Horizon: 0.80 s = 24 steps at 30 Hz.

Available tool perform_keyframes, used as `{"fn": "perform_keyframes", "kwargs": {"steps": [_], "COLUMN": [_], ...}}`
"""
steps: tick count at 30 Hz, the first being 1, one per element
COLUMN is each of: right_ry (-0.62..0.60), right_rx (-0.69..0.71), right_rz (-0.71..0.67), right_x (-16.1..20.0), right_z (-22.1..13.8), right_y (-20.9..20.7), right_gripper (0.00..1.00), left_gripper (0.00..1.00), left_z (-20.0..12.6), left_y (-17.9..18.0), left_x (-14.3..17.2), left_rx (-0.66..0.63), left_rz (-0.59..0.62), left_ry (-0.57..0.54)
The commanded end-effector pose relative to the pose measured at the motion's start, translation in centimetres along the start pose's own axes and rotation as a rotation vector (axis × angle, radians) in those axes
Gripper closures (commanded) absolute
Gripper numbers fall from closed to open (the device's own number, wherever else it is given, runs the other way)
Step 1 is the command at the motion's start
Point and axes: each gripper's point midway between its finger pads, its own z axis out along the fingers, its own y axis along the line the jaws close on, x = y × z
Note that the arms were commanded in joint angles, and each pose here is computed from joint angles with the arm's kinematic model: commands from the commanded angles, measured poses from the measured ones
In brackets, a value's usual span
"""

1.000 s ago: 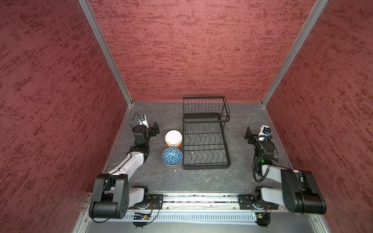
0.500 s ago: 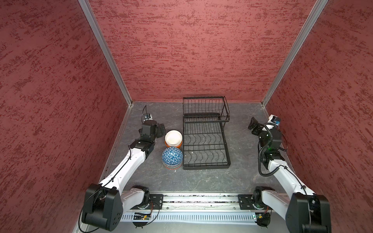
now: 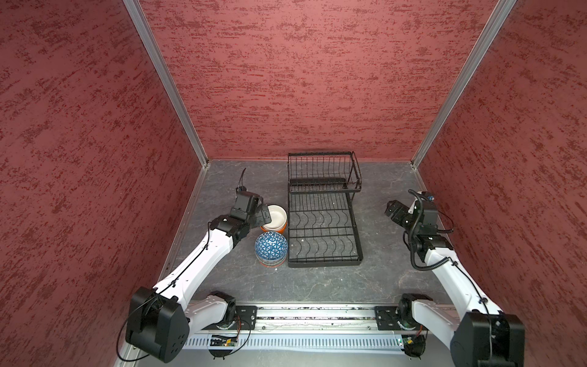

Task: Load bowls into a dish rack
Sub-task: Pick up the bowl from the stack of bowls.

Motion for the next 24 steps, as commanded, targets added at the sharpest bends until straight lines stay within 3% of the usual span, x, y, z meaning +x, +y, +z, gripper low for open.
{"fn": "perform_keyframes", "kwargs": {"steps": [1, 6, 13, 24], "right_ry": [0.049, 0.058, 0.069, 0.108], "right_rx": [-0.045, -0.016, -0.029, -0.158], "right_rz": [0.008, -0.092, -0.287, -0.399], "right_x": [0.3, 0.1, 1.0, 4.1], "right_z": [-1.1, -1.6, -2.1, -2.9], "right_y": [1.8, 3.4, 8.8, 15.7], "right_gripper": [0.01, 0.01, 0.01, 0.01], "left_gripper": [0.00, 0.01, 0.00, 0.00], "left_z": [0.1, 0.6, 0.9, 0.6], "left_y": [-0.3, -0.4, -0.4, -0.5], "left_x": [1.0, 1.4, 1.5, 1.9], "left_rx": [0.010, 0.012, 0.012, 0.012], "left_rz": [-0.029, -0.032, -0.033, -0.038], "left_ry": [0.053, 0.069, 0.069, 0.101]}}
